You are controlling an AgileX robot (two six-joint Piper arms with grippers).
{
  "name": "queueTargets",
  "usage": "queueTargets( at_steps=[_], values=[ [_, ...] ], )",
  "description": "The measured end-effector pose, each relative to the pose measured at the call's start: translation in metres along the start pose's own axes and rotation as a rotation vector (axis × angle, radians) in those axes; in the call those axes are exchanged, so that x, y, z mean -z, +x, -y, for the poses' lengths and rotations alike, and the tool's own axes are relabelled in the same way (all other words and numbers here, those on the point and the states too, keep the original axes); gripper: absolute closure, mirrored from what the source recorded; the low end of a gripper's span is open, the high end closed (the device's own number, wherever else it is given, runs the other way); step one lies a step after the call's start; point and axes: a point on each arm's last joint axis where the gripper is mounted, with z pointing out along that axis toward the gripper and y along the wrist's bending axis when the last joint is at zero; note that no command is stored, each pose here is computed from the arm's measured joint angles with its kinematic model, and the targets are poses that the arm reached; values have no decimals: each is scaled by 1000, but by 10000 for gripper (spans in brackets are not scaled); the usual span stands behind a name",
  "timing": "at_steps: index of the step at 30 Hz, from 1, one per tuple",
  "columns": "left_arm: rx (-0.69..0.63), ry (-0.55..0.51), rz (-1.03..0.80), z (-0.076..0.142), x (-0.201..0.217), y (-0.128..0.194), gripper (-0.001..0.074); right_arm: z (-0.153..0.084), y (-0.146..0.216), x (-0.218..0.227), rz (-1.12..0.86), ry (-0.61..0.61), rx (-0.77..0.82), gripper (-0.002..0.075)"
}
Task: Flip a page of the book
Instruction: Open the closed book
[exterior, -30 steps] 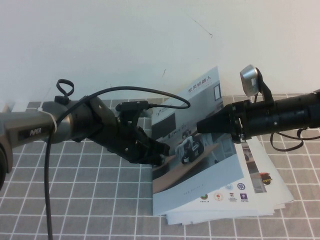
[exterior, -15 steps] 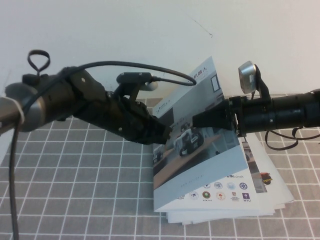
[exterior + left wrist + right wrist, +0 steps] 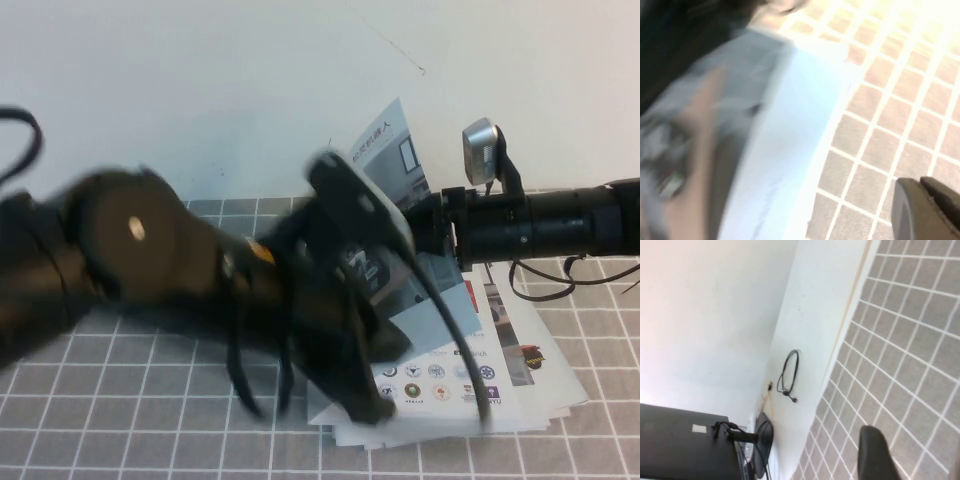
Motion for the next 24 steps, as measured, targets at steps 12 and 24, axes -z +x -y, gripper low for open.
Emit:
queueTargets(
  at_steps=[12, 24],
  values=[
    [-644, 12, 53, 79, -57, 19, 738, -3, -1, -3, 18, -18, -3, 391],
    [-735, -186, 58, 60, -129, 32, 738, -3, -1, -3, 23, -21, -3, 391]
  ],
)
